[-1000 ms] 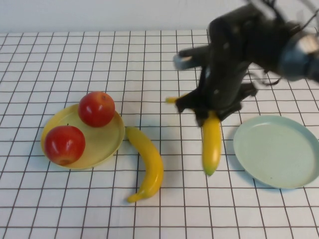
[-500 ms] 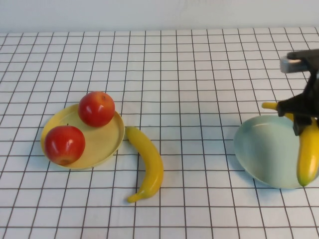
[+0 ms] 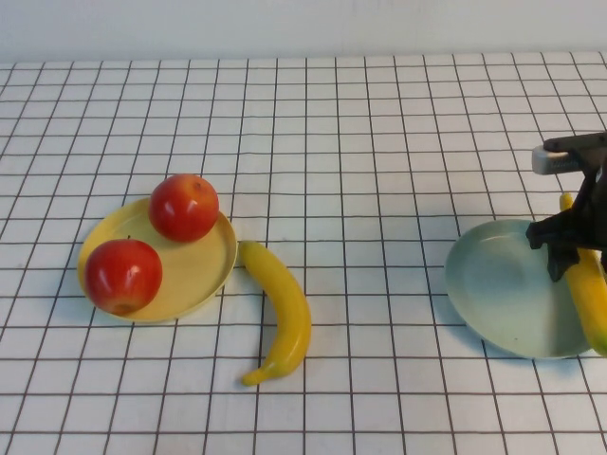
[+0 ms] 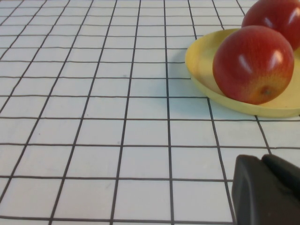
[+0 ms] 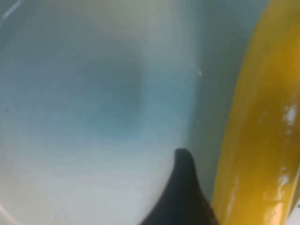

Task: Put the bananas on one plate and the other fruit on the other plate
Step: Put another type of fruit in the right plate

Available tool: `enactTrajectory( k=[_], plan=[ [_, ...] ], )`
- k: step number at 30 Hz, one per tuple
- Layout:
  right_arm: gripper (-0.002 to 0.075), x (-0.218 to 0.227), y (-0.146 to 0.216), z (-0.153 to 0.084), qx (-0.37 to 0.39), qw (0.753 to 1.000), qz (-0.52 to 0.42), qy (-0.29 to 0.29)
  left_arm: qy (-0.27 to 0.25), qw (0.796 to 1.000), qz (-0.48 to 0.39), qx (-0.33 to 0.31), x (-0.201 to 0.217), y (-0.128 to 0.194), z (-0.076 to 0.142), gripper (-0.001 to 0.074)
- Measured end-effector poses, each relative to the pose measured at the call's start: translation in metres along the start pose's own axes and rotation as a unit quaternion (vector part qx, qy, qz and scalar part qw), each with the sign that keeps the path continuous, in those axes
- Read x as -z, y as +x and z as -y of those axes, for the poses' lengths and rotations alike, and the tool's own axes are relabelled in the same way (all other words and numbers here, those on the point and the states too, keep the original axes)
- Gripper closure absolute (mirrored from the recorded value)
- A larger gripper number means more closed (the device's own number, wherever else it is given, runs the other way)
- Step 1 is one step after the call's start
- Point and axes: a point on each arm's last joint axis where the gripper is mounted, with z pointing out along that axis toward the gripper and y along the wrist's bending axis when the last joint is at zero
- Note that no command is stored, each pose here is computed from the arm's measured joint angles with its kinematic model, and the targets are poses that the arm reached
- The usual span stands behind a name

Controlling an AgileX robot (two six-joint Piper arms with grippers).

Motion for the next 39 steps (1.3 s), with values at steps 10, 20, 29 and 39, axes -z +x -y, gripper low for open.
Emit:
enactTrajectory(
  k=[10, 20, 29, 39],
  plan=[
    [0.0239, 0.096, -0.010, -0.045, 0.019, 0.990, 0.125, -0.070, 0.000, 1.000, 0.000, 0.000, 0.000, 0.000, 0.000, 0.0738],
    [0.0239, 0.086, -0.005, -0.169, 0.098, 0.983, 0.092, -0.129, 0.000, 1.000, 0.000, 0.000, 0.000, 0.000, 0.000, 0.0738],
    [0.0239, 0.032, 0.002, -0.255, 0.175, 0.977, 0.018, -0.119, 0.000, 1.000, 0.000, 0.000, 0.000, 0.000, 0.000, 0.0738],
    [0.0239, 0.033, 0.000, -0.277, 0.190, 0.973, 0.033, -0.127, 0.000, 1.000, 0.000, 0.001, 0.000, 0.000, 0.000, 0.0738]
  ],
)
